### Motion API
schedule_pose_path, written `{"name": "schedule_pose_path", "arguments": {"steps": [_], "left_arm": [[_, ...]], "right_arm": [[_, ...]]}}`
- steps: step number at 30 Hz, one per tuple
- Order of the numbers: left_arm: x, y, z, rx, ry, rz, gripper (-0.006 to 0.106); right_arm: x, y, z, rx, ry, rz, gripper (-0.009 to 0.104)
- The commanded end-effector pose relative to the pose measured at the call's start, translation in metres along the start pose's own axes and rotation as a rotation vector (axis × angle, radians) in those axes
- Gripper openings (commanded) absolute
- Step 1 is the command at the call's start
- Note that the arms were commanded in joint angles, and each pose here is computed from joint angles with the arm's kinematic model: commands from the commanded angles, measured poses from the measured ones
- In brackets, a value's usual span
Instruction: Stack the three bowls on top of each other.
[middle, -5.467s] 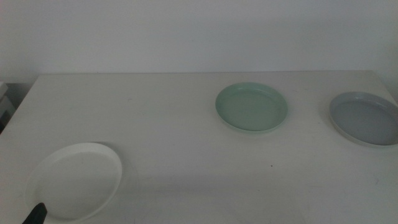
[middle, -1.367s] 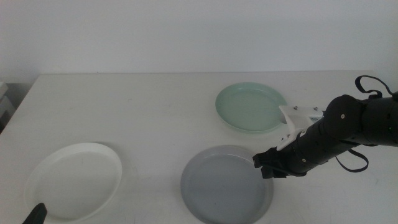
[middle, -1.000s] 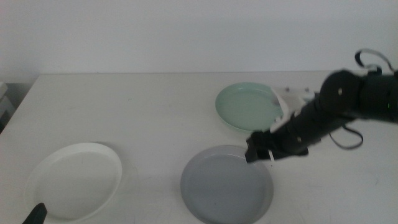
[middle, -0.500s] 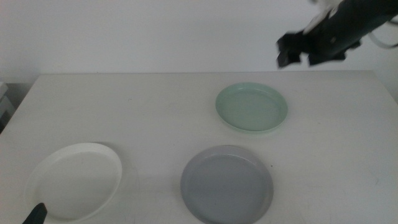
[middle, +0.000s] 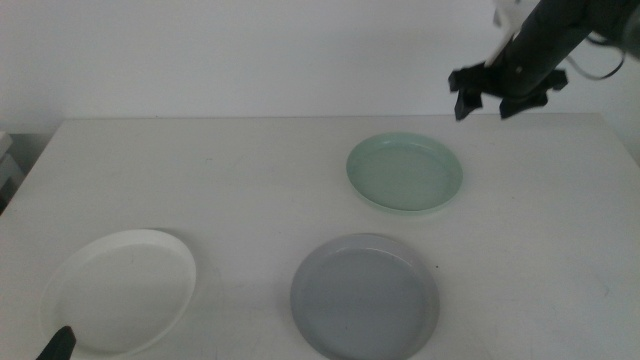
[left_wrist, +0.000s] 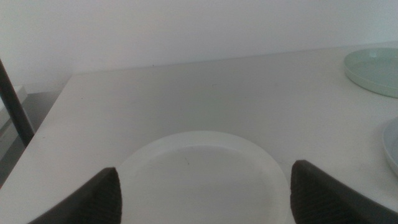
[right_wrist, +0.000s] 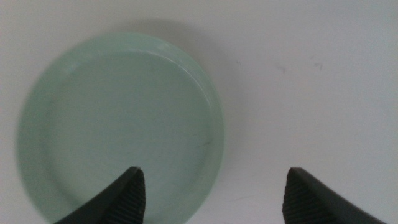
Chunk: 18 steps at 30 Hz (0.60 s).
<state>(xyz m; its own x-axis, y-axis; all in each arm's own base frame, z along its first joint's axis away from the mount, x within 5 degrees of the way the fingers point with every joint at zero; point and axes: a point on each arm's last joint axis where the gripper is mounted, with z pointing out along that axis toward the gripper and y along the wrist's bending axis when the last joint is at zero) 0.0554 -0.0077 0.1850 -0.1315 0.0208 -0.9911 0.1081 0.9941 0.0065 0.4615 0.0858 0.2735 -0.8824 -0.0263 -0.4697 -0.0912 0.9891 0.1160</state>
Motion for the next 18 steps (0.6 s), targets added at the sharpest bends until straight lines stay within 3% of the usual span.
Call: {"name": "schedule_pose_path", "arguments": {"steps": [1, 11, 18], "left_arm": [[-0.009, 0.001, -0.002, -0.014, -0.092, -0.025, 0.094], [-0.009, 0.001, -0.002, -0.014, -0.092, -0.025, 0.094], [-0.009, 0.001, -0.002, -0.014, -0.092, -0.025, 0.094]], "right_arm": [[-0.014, -0.001, -0.021, -0.005, -0.095, 0.004, 0.056], [-0.002, -0.006, 0.056, -0.007, 0.019, 0.026, 0.051], [0.003, -0.008, 0.082, -0.003, 0.03, 0.029, 0.031]]}}
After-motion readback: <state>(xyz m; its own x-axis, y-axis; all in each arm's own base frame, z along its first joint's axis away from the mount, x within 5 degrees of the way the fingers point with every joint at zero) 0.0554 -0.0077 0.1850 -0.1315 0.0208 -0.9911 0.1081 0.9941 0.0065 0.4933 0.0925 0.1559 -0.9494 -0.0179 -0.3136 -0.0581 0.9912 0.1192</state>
